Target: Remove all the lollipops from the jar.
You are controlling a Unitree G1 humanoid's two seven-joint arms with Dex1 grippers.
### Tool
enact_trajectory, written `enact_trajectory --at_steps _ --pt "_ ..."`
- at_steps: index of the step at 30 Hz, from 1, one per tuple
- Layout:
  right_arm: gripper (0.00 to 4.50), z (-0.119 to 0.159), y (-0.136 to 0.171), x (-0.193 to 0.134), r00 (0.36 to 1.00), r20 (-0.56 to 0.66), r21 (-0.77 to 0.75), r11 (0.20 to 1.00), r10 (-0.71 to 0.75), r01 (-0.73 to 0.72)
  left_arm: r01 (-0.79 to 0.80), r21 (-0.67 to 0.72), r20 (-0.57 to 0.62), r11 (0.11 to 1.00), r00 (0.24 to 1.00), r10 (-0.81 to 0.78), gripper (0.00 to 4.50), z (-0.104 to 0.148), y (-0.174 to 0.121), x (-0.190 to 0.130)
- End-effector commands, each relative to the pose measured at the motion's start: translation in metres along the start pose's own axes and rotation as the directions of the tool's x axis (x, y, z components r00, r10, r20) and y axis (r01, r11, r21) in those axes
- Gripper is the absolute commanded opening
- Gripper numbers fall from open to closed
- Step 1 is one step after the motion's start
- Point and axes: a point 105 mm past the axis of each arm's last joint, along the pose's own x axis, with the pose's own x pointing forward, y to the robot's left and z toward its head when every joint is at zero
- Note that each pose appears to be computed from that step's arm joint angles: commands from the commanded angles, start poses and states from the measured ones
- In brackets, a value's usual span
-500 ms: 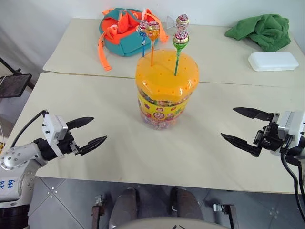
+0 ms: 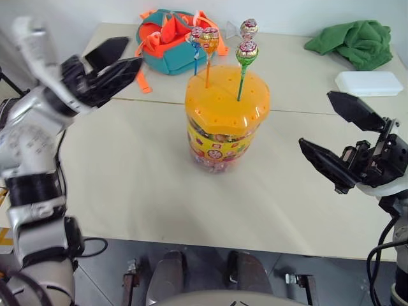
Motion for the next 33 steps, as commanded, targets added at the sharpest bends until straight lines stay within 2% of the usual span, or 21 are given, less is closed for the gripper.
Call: enact_trajectory --at_steps 1,7,8,11,20,23,25,27,29,31,33 --pt "4.44 0.013 0.011 0.012 0.999 0.047 -0.026 0.999 0.024 -0.023 0.051 0.022 -0.064 0.998 0.997 -0.049 4.5 -0.008 0.004 0.022" --pt "4.44 0.016 0.01 0.02 0.998 0.057 -0.036 0.999 0.015 -0.013 0.119 -0.038 -0.08 0.992 0.989 -0.122 4.5 -0.023 0.002 0.046" --pt "4.49 0.016 0.011 0.02 0.998 0.057 -0.037 0.999 0.014 -0.012 0.126 -0.038 -0.084 0.991 0.988 -0.129 4.31 -0.024 0.002 0.048" --pt "4.5 0.017 0.011 0.021 0.998 0.057 -0.038 0.999 0.01 -0.008 0.114 -0.046 -0.081 0.992 0.99 -0.117 3.63 -0.025 0.005 0.051" --pt "4.5 0.015 0.013 0.021 0.999 0.045 -0.039 0.999 0.015 -0.013 0.168 -0.086 -0.001 0.982 0.986 -0.169 0.8 -0.017 0.001 0.056" --pt "4.5 0.015 0.013 0.022 0.998 0.043 -0.038 0.999 0.037 -0.035 0.181 -0.042 0.026 0.983 0.983 -0.18 0.03 -0.014 0.001 0.051" --pt "4.5 0.015 0.015 0.025 0.996 0.051 -0.036 0.997 0.066 -0.065 0.174 -0.056 0.132 0.983 0.977 -0.166 0.03 0.0 0.004 0.046" --pt "4.5 0.01 0.025 0.03 0.986 0.032 -0.035 0.986 0.164 -0.162 0.113 -0.14 0.298 0.984 0.952 -0.067 0.03 0.028 0.017 0.027" --pt "4.5 0.001 0.036 0.03 0.963 -0.018 -0.048 0.962 0.27 -0.27 0.048 -0.19 0.341 0.981 0.94 0.02 0.03 0.04 0.026 0.01" --pt "4.5 -0.011 0.045 0.024 0.916 -0.092 -0.022 0.919 0.39 -0.393 -0.104 -0.196 0.246 0.975 0.957 0.151 0.03 0.032 0.037 -0.017" --pt "4.5 -0.024 0.049 0.014 0.853 -0.163 0.036 0.867 0.495 -0.496 -0.308 -0.148 0.003 0.94 0.95 0.312 0.03 0.004 0.045 -0.059"
